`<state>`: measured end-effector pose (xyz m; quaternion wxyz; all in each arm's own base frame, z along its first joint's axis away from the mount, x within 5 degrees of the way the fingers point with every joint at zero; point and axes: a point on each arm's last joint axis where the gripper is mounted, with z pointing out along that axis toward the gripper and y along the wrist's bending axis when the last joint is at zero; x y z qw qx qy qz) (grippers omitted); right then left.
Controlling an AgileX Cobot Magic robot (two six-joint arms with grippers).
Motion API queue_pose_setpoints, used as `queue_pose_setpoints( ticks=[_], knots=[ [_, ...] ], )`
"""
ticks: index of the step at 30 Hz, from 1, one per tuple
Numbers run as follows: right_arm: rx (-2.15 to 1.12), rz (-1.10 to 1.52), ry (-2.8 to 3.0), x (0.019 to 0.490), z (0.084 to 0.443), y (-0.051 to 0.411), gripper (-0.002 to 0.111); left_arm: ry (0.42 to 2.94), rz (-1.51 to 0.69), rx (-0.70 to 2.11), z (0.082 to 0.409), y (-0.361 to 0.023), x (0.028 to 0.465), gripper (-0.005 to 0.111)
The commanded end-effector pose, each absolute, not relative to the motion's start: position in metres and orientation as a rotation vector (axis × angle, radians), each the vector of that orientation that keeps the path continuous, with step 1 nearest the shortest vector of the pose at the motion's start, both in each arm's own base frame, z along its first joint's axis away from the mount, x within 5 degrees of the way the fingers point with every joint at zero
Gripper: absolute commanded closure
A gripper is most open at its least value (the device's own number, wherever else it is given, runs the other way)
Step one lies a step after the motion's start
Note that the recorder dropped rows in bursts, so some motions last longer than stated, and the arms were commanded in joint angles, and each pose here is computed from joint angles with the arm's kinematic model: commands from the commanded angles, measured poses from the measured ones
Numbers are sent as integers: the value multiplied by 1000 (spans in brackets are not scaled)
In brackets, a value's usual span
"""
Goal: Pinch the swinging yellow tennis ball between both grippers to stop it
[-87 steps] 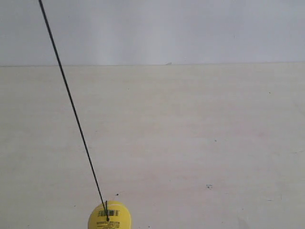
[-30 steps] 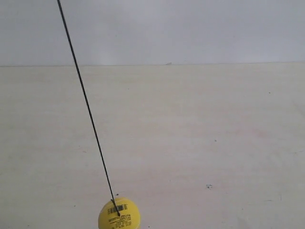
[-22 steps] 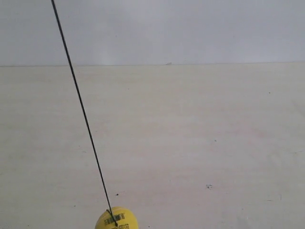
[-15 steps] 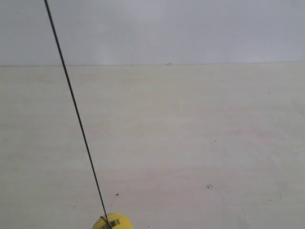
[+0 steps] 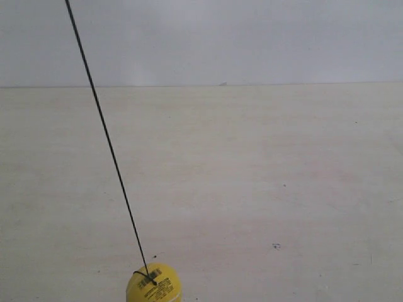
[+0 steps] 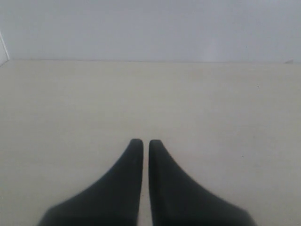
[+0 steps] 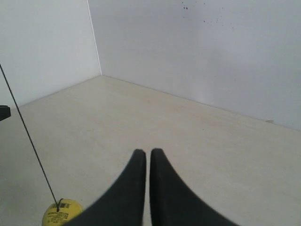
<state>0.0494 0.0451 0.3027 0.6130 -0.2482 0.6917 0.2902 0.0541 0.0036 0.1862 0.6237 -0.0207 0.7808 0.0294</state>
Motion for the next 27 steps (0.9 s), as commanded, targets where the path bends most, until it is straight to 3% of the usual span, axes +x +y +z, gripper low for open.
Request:
queue_pose_setpoints(
  ticks=[1, 27],
  knots=[
    [-573, 669, 1583, 49, 304, 44, 108, 1783, 74, -41, 186, 4, 54, 102],
    [-521, 625, 1591, 51, 303, 41, 108, 1783, 74, -41, 186, 4, 54, 102]
  ],
)
